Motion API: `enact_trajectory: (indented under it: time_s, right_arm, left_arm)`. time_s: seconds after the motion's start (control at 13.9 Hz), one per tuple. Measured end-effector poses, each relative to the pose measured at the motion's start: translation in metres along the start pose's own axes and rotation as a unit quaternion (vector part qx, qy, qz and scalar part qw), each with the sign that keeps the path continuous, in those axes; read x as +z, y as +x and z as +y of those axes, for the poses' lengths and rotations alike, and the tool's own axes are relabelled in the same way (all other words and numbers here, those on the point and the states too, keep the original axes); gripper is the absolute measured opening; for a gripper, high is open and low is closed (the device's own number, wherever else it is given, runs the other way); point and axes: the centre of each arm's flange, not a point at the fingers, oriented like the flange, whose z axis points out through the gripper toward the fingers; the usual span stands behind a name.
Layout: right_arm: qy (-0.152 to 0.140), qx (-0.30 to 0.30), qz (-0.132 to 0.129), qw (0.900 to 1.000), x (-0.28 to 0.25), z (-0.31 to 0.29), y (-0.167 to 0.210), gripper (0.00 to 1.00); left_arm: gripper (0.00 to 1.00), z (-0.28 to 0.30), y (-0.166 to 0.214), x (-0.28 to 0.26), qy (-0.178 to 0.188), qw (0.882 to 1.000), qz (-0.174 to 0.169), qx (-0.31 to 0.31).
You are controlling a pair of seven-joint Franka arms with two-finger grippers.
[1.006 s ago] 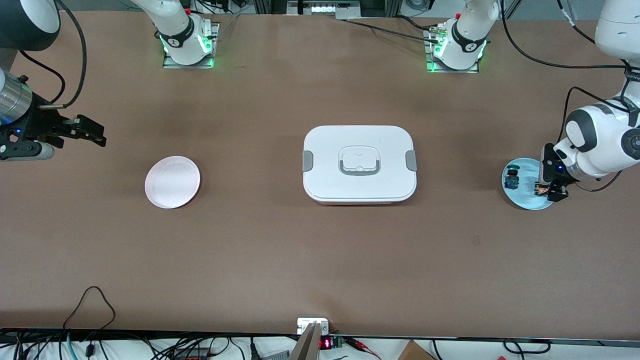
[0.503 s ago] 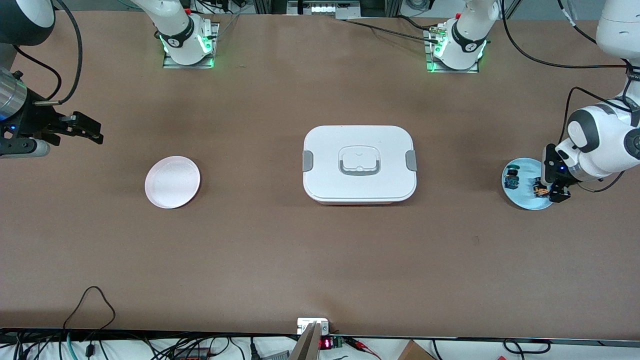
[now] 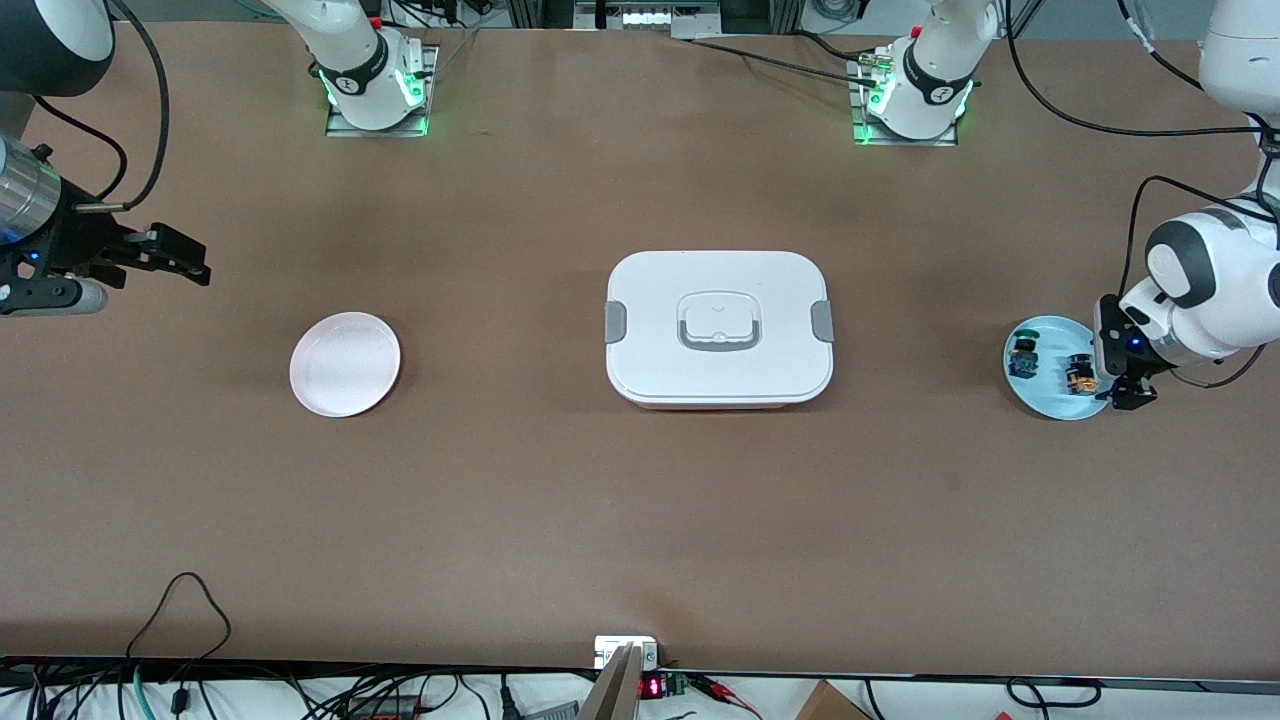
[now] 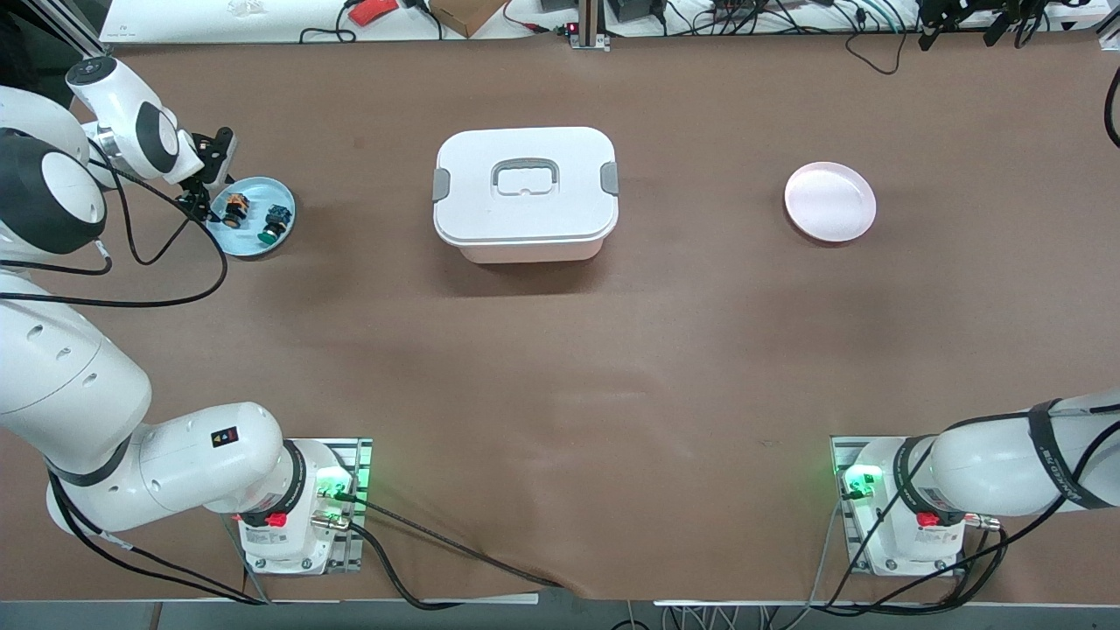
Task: Transfer orange switch to right arm and place
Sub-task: 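Lower the left gripper and close it on the orange switch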
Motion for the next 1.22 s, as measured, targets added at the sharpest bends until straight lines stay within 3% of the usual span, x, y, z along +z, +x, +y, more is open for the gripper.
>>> enact_trajectory:
  time_s: [1.22]
  right_arm:
    - [0.001,0.000,0.005,1.000,0.001,0.001,-0.011,1.00]
  left_arm:
    - [1.00,0.004,0.003,0.022,-0.016,0.999,0.017,-0.027]
